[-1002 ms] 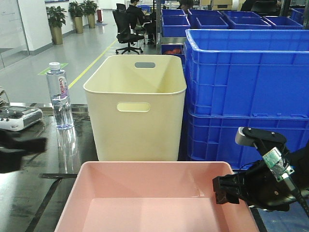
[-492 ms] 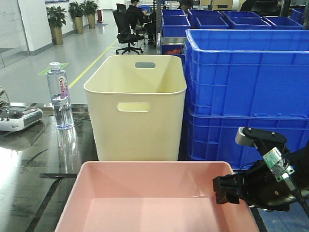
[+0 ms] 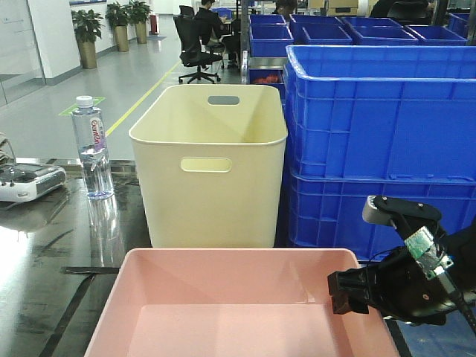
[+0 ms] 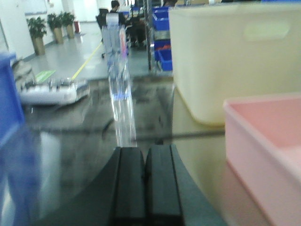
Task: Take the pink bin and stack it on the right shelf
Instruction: 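Open the right gripper and withdraw it from the bin wall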
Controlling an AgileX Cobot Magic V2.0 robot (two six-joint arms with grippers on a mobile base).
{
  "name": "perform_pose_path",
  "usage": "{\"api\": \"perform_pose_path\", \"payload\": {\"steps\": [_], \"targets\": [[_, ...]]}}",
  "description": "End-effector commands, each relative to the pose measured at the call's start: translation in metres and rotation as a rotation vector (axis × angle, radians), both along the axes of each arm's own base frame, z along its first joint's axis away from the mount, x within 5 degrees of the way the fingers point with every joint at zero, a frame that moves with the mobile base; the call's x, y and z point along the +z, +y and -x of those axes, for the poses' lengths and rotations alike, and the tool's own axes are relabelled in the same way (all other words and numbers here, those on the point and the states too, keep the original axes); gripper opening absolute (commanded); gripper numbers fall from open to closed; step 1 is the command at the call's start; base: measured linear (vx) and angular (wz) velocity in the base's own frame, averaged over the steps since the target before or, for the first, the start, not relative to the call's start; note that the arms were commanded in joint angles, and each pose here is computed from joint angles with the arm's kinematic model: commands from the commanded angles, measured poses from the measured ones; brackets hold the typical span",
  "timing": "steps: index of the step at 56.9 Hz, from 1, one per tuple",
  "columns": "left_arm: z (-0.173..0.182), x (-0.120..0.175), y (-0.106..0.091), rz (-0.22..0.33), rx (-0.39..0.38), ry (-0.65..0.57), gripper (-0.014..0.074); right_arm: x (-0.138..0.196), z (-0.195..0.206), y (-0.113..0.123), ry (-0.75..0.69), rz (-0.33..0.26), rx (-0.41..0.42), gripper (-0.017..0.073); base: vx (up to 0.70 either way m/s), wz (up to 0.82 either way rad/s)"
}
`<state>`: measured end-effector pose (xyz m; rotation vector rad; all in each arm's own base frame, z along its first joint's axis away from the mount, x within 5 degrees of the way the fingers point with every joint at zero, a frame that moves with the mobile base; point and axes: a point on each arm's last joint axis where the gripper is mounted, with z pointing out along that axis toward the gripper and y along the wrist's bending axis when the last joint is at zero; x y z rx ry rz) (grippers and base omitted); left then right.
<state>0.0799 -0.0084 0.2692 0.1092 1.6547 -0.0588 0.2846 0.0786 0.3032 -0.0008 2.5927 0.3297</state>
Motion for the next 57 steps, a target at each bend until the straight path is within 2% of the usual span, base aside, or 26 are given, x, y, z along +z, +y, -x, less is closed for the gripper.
{"api": "perform_pose_path", "payload": {"steps": [1,4,6,13,25,57], "targets": [[0.004,-0.017,0.001,0.027,0.012,-0.082,-0.0009,0.022,-0.002,-0.002,-0.115,-0.019,-0.003,0.0504,0.0,0.0],[0.005,-0.038,0.002,0.038,0.021,-0.055,-0.0008,0.022,-0.002,-0.002,-0.115,-0.019,-0.003,0.0504,0.0,0.0],[0.007,-0.052,0.003,0.069,0.03,-0.041,-0.0008,0.022,-0.002,-0.002,-0.115,-0.019,-0.003,0.0504,0.0,0.0],[0.014,-0.075,0.005,0.149,0.055,-0.051,-0.0008,0.022,-0.002,-0.002,-0.115,-0.019,-0.003,0.0504,0.0,0.0],[0.025,-0.07,0.005,0.159,0.052,-0.136,-0.0008,0.022,-0.002,-0.002,-0.113,-0.019,-0.003,0.0504,0.0,0.0],[0.023,-0.071,0.005,0.157,0.054,-0.11,-0.0008,0.022,-0.001,-0.002,-0.105,-0.02,-0.002,0.0504,0.0,0.0]]}}
